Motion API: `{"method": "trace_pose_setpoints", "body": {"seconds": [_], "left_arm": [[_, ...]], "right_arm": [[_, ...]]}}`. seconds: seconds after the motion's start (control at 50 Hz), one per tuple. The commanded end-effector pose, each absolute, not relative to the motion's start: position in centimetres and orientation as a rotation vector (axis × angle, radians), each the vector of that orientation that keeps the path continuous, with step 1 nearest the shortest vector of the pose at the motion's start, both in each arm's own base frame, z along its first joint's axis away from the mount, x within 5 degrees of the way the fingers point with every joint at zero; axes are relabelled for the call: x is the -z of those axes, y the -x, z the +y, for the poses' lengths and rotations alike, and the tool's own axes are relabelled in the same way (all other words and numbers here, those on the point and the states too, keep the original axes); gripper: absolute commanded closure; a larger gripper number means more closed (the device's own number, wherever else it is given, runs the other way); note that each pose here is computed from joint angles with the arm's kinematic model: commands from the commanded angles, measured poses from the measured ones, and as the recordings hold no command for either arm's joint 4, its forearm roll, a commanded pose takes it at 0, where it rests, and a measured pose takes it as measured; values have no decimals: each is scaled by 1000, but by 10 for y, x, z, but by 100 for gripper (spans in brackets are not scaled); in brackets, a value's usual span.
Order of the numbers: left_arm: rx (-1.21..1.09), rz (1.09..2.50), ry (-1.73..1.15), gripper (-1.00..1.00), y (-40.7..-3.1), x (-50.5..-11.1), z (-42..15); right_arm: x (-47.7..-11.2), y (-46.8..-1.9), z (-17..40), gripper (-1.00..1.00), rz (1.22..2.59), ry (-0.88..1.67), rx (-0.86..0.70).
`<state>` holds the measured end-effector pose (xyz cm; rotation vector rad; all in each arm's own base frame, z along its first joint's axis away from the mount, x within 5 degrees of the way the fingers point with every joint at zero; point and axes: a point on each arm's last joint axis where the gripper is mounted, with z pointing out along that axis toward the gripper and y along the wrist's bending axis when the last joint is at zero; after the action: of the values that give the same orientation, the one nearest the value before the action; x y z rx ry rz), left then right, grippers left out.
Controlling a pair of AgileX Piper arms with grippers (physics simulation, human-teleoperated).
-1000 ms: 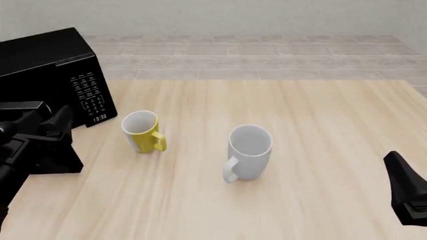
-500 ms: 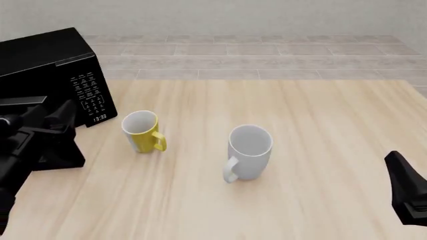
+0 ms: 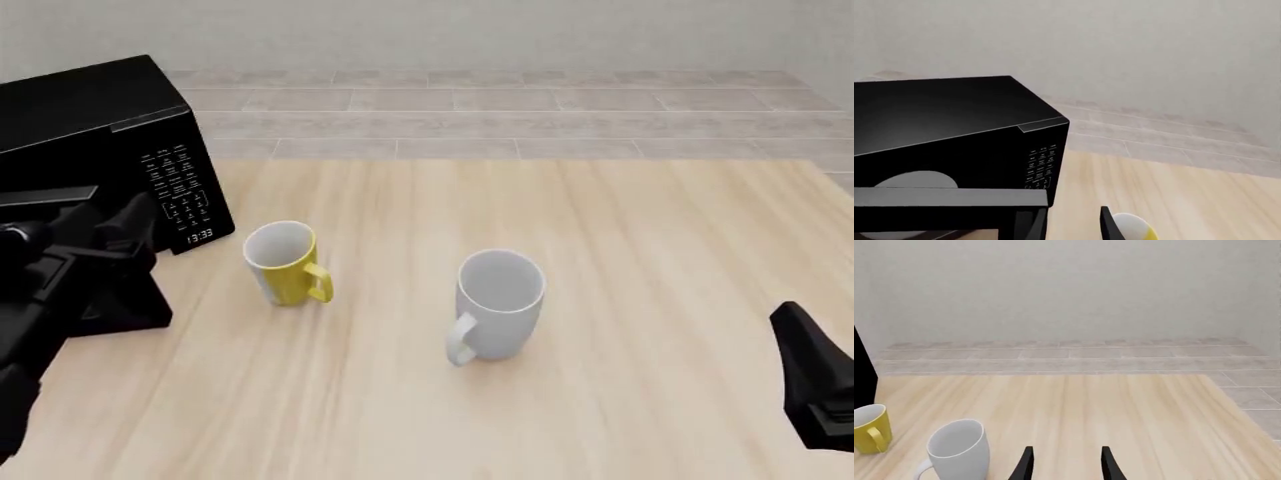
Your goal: Close the microwave.
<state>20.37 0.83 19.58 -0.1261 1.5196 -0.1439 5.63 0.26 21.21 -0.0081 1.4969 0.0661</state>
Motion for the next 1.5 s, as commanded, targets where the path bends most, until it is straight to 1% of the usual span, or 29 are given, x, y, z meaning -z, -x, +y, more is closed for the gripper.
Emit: {"method": "trace_pose_setpoints", "body": {"seconds": [0.02, 0.36, 0.56, 0.74, 1.5], "left_arm": [[33, 1765, 304, -100, -204, -161, 30], [32, 1748, 305, -100, -203, -176, 31], [39, 1767, 308, -100, -210, -171, 31], [45, 1767, 301, -100, -213, -176, 29], [47, 1787, 309, -100, -230, -171, 32]], "right_arm": [[-212, -56, 3, -100, 1496, 7, -65], [-212, -56, 2, -100, 1495, 4, -66], [-213, -56, 2, -100, 1490, 2, -66], [-213, -56, 2, -100, 1485, 0, -66], [-213, -56, 2, -100, 1489, -12, -62]]}}
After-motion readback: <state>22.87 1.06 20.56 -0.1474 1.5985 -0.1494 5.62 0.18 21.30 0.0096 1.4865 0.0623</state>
